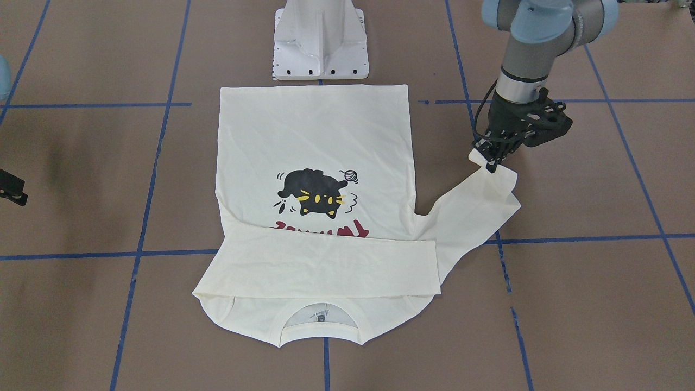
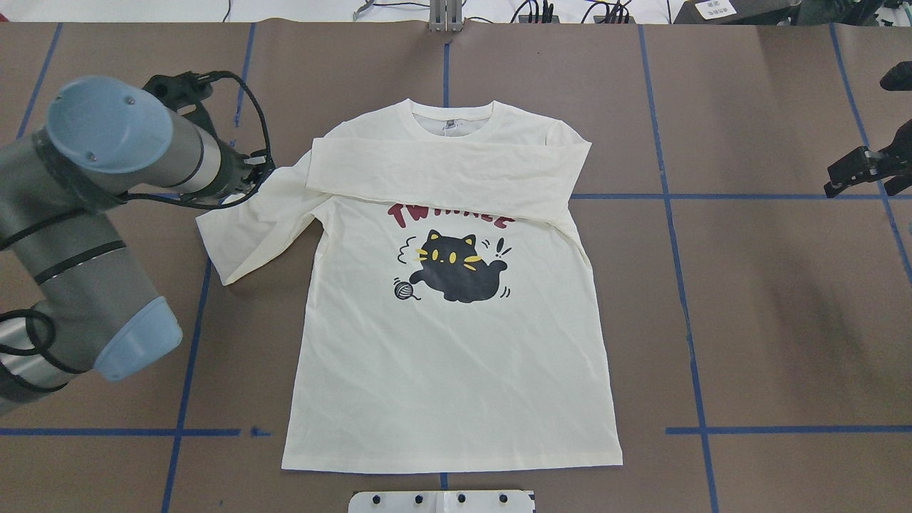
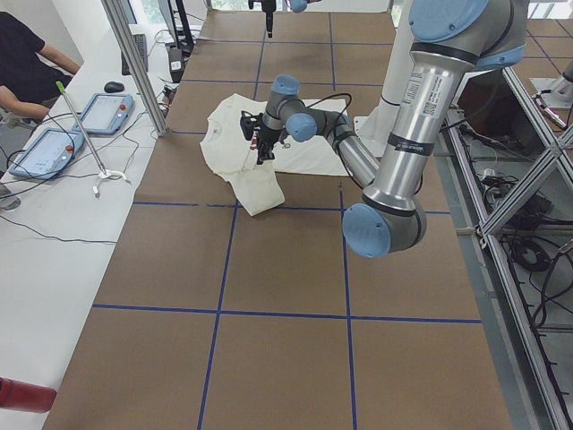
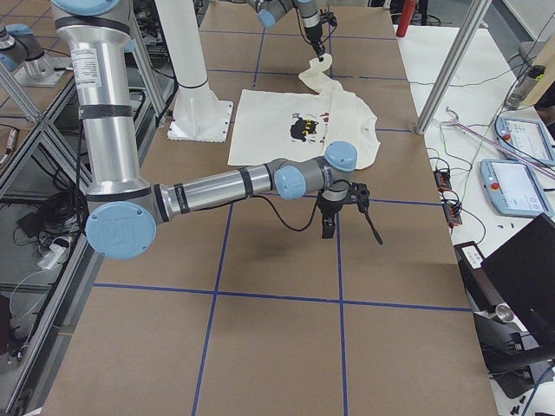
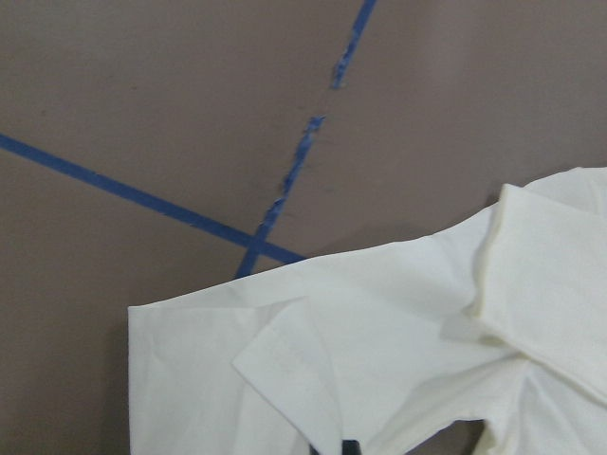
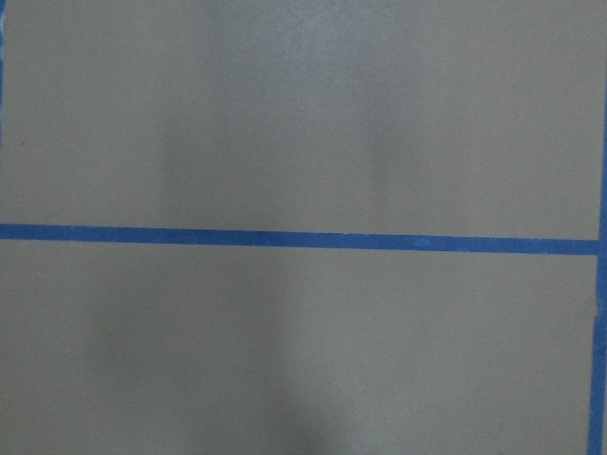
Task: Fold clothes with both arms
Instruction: 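Carry the grasped sleeve across the shirt toward the collar with the left gripper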
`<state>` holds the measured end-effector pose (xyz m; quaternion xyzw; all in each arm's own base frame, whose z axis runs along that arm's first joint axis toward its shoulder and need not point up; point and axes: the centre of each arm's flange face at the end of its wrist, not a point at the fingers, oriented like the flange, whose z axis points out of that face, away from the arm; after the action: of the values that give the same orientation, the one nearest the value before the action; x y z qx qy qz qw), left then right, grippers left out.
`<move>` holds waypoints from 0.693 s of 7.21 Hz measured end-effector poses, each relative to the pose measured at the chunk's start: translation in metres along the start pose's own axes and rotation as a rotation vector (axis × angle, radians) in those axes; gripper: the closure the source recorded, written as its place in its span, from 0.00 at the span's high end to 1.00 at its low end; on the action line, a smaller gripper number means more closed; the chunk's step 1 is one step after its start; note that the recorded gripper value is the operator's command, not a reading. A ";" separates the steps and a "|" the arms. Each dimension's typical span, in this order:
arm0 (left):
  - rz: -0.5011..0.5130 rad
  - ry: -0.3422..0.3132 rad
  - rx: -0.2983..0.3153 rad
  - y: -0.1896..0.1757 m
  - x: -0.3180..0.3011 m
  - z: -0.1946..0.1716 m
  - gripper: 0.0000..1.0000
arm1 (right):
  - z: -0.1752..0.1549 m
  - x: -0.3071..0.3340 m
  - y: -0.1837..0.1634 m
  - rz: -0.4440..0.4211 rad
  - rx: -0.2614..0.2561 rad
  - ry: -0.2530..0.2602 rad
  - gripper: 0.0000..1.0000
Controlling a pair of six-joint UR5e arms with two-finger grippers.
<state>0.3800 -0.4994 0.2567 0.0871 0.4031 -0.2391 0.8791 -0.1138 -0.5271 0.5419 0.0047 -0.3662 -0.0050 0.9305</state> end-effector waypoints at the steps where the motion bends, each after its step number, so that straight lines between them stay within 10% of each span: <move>1: -0.006 0.043 -0.007 -0.009 0.047 -0.004 0.00 | 0.002 0.010 0.005 0.008 0.004 0.002 1.00; 5: -0.148 0.288 -0.066 -0.025 0.224 0.001 0.00 | 0.006 0.022 0.010 0.029 0.007 0.005 1.00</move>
<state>0.4941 -0.5997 0.0896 0.0619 0.5379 -0.2748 0.7946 -0.1019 -0.5170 0.5608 0.0026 -0.3641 0.0097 0.9313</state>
